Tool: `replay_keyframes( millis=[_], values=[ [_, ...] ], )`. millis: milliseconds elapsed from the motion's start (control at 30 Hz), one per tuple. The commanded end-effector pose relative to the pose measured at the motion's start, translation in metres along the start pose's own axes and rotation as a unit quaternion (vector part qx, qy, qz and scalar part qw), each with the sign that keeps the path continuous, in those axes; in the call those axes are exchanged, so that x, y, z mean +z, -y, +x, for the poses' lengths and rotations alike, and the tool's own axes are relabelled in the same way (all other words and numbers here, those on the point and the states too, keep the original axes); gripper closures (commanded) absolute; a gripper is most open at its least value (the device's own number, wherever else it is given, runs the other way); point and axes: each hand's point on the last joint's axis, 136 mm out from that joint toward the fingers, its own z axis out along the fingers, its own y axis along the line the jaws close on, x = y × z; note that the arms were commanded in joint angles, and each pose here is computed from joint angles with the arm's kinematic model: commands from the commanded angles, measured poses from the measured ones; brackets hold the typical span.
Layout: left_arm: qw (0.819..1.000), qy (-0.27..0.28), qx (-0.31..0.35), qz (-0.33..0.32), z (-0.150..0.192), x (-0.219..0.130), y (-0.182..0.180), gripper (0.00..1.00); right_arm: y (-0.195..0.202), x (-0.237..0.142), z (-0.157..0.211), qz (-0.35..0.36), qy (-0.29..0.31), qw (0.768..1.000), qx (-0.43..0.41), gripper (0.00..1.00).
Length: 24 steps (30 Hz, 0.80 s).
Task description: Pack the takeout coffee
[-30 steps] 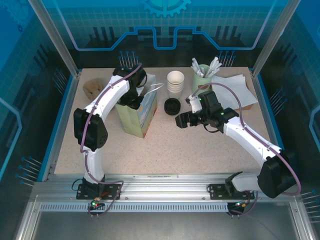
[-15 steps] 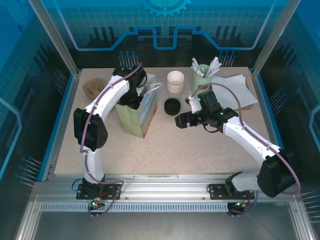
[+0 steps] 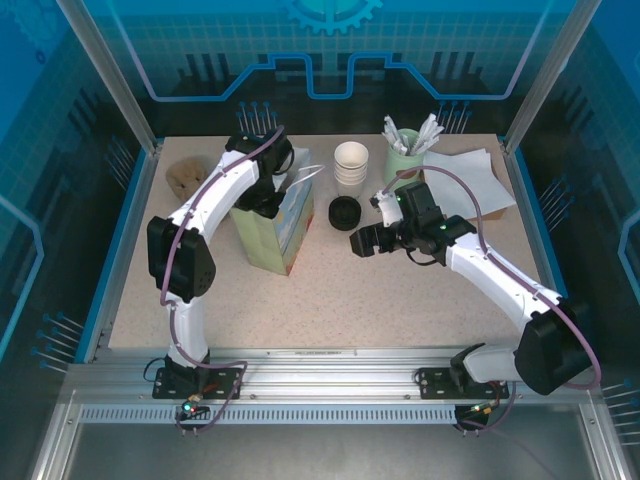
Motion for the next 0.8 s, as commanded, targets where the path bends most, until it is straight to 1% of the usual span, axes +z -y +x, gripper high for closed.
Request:
replay_keyframes(
  millis=[0, 267, 767],
  values=[
    [1.0, -0.003, 0.002, -0.01, -0.004, 0.003, -0.007, 0.59, -0.005, 0.005, 0.004, -0.006, -0.01, 1.0, -0.011, 0.12],
    [1.0, -0.007, 0.003, -0.004, -0.003, 0.007, -0.004, 0.59, -0.005, 0.006, 0.004, -0.005, -0.011, 1.0, -0.012, 0.12],
    [1.0, -0.025, -0.002, -0.003, 0.0, 0.026, -0.004, 0.59, -0.005, 0.007, 0.004, -0.006, -0.013, 1.0, -0.013, 0.12]
  ],
)
